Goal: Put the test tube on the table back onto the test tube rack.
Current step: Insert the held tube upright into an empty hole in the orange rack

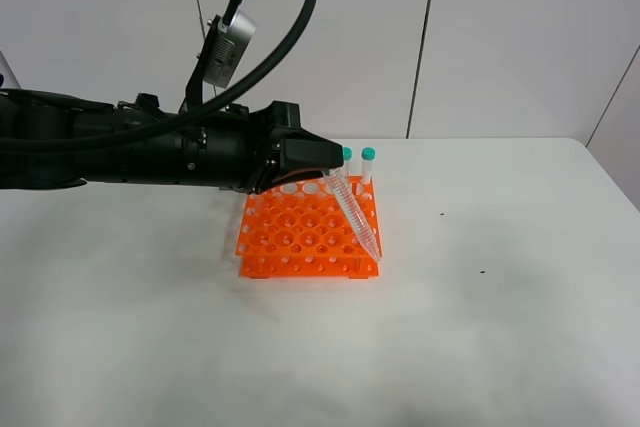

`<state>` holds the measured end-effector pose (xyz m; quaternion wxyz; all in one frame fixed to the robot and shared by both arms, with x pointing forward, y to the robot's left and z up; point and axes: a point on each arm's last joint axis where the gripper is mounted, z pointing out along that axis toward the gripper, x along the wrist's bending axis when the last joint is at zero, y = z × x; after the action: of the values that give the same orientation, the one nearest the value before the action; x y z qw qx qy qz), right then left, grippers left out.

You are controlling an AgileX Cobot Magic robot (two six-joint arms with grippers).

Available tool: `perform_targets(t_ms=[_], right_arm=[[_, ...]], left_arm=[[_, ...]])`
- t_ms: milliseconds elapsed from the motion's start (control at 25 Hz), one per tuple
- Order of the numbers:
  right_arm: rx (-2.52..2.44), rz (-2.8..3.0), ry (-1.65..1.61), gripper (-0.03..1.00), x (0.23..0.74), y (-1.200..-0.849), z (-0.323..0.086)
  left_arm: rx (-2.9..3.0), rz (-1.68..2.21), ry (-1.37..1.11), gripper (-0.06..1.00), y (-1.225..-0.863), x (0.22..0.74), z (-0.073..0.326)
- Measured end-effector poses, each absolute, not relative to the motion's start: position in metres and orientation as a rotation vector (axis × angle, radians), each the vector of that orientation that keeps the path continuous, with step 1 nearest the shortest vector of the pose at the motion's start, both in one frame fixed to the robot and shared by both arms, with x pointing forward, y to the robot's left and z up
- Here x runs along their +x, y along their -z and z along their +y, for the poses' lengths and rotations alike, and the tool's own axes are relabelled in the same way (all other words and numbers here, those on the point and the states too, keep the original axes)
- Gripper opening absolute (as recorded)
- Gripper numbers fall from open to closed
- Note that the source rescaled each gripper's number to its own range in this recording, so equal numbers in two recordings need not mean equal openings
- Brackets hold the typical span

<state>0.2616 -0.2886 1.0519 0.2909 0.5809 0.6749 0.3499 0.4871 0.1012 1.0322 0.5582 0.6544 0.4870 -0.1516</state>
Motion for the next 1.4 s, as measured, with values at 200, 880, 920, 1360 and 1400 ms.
perform_targets(t_ms=[200,880,920,1360,1400], right_arm=[[1.467,1.71,-1.008,0.92,0.243,-1.054,-0.29],[1.446,1.655,-1.034,0.92,0.234,-1.052,-0.292],[1.446,1.655,-1.034,0.92,0.234,-1.052,-0.292],[1.446,1.655,-1.034,0.92,0.234,-1.052,-0.292],[1.446,1.655,-1.034,0.92,0.234,-1.052,-0.292]], left_arm=[[1.544,1.149,0.358,0.01,-1.032,0.487,0.101],[1.483,1.08,0.334,0.01,-1.066,0.472,0.109],[1.471,1.069,0.332,0.01,-1.072,0.469,0.111],[1.478,0.994,0.214,0.01,-1.097,0.454,0.123],[1.477,1.004,0.202,0.01,-1.097,0.455,0.123]])
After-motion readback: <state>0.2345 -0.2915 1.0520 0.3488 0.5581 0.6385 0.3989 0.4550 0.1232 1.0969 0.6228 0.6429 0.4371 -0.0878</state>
